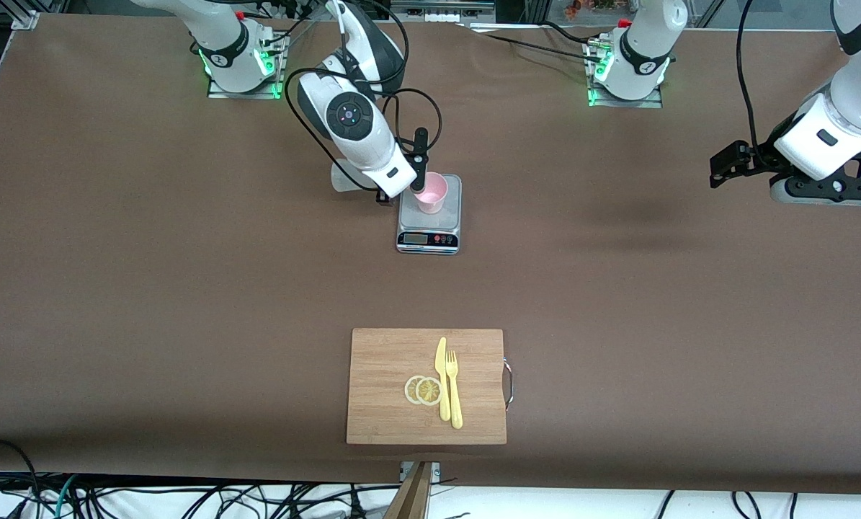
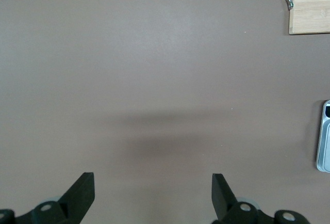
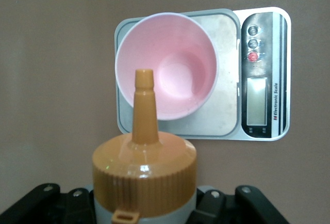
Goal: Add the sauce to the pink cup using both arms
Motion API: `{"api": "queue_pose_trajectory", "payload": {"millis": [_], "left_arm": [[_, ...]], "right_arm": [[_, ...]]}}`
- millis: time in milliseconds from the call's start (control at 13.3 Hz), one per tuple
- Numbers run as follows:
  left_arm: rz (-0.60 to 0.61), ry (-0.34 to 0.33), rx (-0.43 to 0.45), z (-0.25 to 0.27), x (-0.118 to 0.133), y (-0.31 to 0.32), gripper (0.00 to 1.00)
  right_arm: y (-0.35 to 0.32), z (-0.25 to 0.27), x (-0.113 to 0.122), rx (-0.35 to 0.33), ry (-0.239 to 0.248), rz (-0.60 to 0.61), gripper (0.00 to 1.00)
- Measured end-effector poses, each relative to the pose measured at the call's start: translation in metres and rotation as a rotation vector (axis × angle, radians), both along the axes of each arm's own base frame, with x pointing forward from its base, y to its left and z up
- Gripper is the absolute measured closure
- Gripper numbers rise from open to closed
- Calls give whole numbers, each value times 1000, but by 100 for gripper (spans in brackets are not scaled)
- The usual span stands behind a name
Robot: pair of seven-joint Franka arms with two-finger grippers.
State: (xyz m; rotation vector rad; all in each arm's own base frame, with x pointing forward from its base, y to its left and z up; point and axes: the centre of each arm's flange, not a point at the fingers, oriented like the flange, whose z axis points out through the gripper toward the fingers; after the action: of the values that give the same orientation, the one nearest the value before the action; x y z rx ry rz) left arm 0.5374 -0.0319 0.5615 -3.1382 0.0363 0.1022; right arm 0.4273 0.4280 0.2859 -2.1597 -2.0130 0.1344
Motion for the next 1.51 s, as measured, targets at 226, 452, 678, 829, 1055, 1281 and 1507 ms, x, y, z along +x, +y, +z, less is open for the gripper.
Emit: {"api": "queue_pose_trajectory", "payload": {"millis": [226,452,678,829,1055,1281,1507], "left_arm": [[0,0,0,0,0,0,0],[0,0,0,0,0,0,0],[0,0,0,0,0,0,0],[0,0,0,0,0,0,0],[0,0,0,0,0,0,0],[0,0,0,0,0,0,0],[0,0,0,0,0,0,0]], "right_arm": [[-1,-2,-1,-20,7,2,75],[-2,-3,-2,-29,13,5,75],[-2,-2,-2,-33,9,3,72],[0,1,0,-28,3,2,70],[1,4,1,-28,3,2,75],[1,5,2,-29,4,1,76],[1,5,2,-29,3,0,74]]}}
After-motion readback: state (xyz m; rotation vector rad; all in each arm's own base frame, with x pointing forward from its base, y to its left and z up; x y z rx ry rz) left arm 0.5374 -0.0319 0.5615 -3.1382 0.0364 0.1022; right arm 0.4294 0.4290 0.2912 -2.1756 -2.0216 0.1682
